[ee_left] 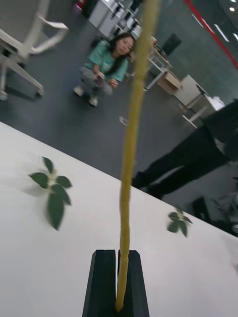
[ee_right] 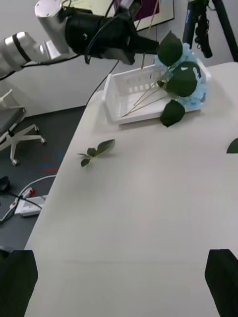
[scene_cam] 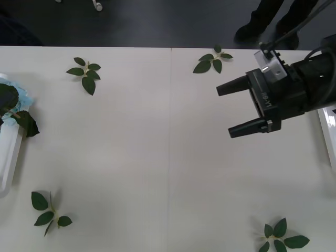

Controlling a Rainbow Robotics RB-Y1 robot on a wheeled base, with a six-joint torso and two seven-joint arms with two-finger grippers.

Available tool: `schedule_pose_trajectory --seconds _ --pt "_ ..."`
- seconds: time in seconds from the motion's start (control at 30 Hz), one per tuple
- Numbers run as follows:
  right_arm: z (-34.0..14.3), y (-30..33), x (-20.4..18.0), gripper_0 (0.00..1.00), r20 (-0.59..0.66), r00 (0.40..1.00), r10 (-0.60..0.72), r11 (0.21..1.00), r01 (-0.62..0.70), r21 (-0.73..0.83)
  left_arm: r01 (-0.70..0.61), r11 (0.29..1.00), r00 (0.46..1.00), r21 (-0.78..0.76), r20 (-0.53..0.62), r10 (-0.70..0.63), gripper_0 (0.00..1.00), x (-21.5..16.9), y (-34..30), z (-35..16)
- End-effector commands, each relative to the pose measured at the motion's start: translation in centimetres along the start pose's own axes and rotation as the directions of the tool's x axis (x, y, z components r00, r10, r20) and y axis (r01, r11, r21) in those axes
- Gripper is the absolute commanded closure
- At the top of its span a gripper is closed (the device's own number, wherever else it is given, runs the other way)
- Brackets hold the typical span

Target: Put the red flowers into the right box and the blue flowers into the left box

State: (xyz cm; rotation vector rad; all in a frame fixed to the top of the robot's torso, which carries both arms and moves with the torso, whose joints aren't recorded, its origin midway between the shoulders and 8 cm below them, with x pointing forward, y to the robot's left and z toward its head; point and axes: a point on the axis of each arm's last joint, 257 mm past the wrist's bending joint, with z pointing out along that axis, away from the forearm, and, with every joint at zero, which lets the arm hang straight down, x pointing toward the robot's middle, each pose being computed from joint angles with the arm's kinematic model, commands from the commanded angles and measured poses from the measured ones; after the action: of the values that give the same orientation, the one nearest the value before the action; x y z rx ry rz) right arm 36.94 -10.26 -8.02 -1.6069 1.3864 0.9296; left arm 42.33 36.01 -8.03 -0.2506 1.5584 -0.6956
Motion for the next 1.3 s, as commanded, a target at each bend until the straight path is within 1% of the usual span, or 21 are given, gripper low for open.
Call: schedule_pose_trajectory --seconds 0.03,0.1,0.27,0.4,0.57,0.73,0.93,1.13,1.3 --pt "-2.1 -0.3 1.0 0.0 -0.042 0.999 -0.027 1.0 0.026 -0.001 -0.021 0.995 0.999 -0.102 0.034 0.024 1.0 -1.5 2.4 -1.4" --pt "-3.1 -0.2 1.7 0.0 -0.055 0.998 -0.008 1.0 0.008 -0.005 -0.051 0.986 0.998 -0.157 0.034 0.057 1.0 -2.0 4.3 -2.0" --pt "-5.4 0.8 3.6 0.0 -0.062 0.997 0.053 0.998 -0.055 -0.023 -0.078 0.962 0.995 -0.263 0.031 0.09 1.0 -2.8 8.7 -3.1" --pt "-6.3 1.2 4.5 0.0 -0.053 0.994 0.091 0.995 -0.093 -0.022 -0.103 0.932 0.994 -0.348 -0.001 0.11 1.0 -2.5 12.7 -3.8" --pt "-7.4 2.1 5.2 0.0 -0.071 0.992 0.106 0.993 -0.108 -0.037 -0.112 0.888 0.994 -0.446 -0.044 0.104 1.0 -1.7 17.7 -4.8" --pt "-7.8 2.1 5.1 0.0 -0.073 0.992 0.106 0.994 -0.108 -0.032 -0.142 0.85 0.99 -0.507 -0.086 0.114 0.99 -1.3 21.0 -5.2" --pt "-8.4 1.6 4.1 0.0 -0.048 0.994 0.094 0.995 -0.095 -0.011 -0.15 0.829 0.988 -0.539 -0.107 0.109 0.99 -0.9 23.0 -5.0" --pt "-8.5 1.4 3.3 0.0 -0.074 0.996 0.054 0.999 -0.054 -0.005 -0.216 0.784 0.976 -0.582 -0.151 0.156 1.0 -1.2 24.5 -5.3" --pt "-7.6 1.6 2.8 0.0 -0.135 0.991 0.013 1.0 -0.013 -0.005 -0.235 0.751 0.972 -0.617 -0.161 0.172 0.98 -1.9 25.7 -5.7"
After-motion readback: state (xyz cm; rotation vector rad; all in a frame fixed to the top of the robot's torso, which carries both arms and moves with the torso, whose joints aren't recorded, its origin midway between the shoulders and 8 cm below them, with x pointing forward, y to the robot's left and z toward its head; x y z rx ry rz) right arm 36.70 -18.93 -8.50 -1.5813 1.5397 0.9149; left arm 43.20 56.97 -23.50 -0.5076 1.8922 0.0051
